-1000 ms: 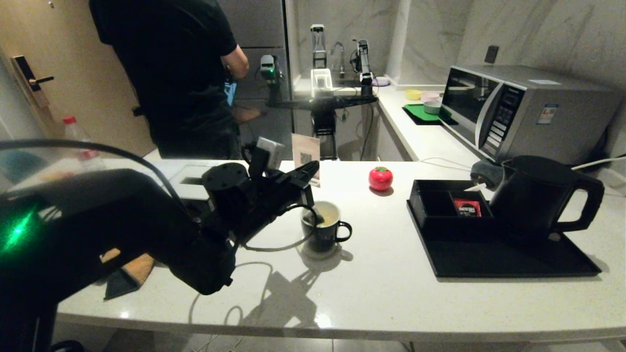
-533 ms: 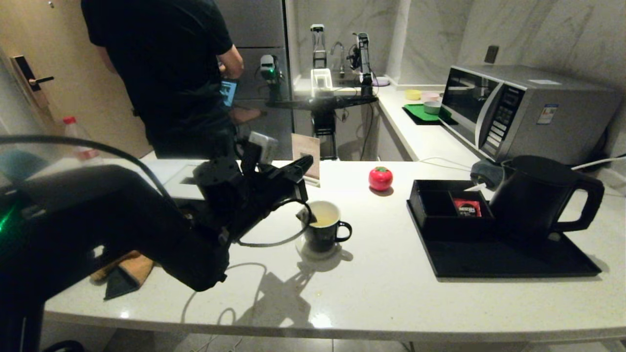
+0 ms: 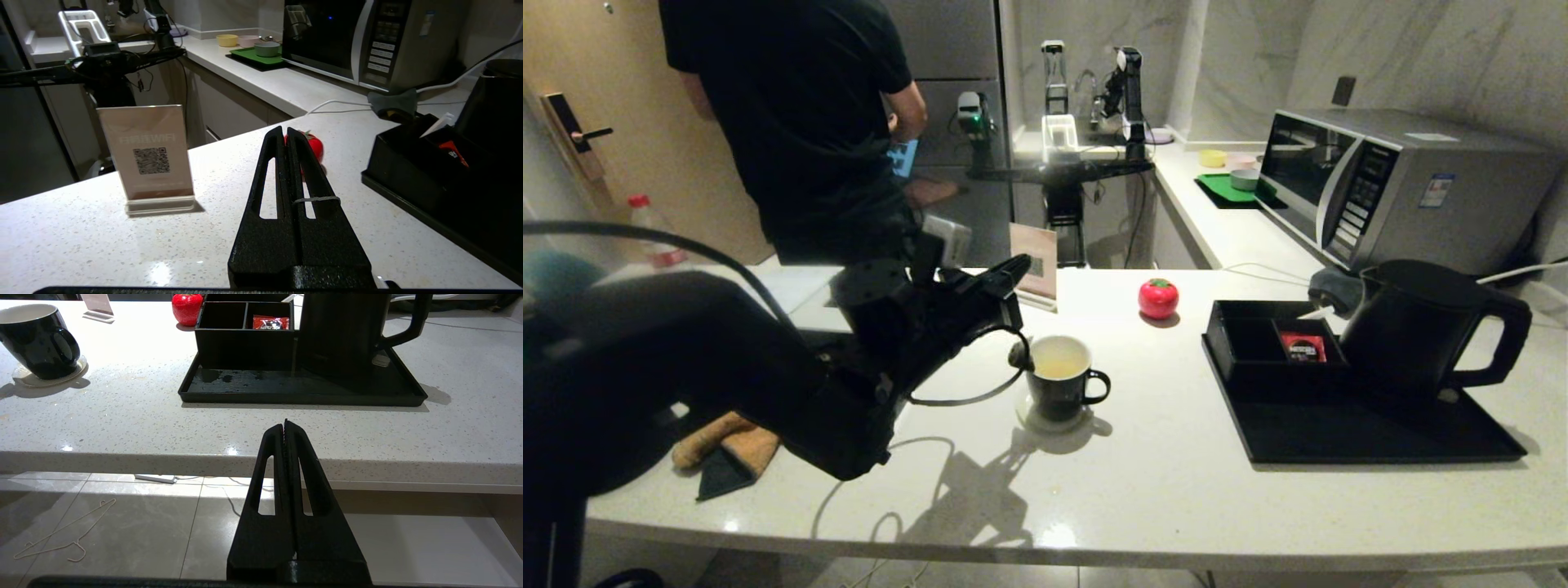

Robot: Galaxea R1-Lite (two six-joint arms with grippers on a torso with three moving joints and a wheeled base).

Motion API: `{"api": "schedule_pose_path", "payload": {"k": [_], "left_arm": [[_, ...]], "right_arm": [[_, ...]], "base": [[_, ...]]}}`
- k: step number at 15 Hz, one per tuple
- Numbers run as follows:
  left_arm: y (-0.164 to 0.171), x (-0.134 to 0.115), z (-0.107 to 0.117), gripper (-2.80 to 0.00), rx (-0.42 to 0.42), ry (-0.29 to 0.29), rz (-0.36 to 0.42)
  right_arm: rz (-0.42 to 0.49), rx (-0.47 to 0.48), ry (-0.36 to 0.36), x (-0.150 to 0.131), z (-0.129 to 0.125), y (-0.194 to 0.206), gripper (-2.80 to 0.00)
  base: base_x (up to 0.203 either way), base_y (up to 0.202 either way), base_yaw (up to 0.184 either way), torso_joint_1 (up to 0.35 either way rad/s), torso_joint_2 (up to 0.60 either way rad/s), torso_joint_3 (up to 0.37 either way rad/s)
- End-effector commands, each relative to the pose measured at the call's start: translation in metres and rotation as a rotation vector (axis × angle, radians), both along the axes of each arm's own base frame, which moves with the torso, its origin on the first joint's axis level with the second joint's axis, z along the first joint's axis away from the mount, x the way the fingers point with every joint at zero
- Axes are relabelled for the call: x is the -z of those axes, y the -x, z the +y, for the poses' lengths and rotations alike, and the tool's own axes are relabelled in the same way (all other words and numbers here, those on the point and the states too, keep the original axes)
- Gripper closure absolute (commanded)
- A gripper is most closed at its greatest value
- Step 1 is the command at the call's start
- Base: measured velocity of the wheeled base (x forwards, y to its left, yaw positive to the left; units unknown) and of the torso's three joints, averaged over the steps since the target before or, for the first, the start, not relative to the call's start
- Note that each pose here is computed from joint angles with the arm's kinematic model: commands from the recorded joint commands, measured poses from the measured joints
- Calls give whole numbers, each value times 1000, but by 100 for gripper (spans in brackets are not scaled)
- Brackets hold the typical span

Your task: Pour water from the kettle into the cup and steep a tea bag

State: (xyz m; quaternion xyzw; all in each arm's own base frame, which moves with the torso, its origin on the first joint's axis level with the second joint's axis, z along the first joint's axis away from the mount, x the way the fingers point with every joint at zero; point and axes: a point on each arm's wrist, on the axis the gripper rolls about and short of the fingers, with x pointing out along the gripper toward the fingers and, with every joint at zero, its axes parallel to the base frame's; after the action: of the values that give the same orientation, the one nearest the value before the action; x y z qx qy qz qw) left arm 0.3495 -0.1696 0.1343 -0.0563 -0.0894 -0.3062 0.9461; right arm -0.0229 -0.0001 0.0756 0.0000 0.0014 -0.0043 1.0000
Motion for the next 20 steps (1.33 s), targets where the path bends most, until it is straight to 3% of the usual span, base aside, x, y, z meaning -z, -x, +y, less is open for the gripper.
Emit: {"api": "schedule_pose_path", "payload": {"k": [1, 8, 20], "left_arm": [[-3, -2, 9, 0, -23, 4, -7], [-5, -18, 30, 0, -72, 18, -44], [16, -73, 57, 0, -124, 53, -138]], "right_arm": [[0, -1, 0, 0, 0, 0, 0], [0, -1, 0, 0, 0, 0, 0], [0, 1, 0, 0, 0, 0, 0]], "base": [[0, 0, 0, 0, 0, 0], [0, 0, 0, 0, 0, 0], [0, 0, 0, 0, 0, 0]]}}
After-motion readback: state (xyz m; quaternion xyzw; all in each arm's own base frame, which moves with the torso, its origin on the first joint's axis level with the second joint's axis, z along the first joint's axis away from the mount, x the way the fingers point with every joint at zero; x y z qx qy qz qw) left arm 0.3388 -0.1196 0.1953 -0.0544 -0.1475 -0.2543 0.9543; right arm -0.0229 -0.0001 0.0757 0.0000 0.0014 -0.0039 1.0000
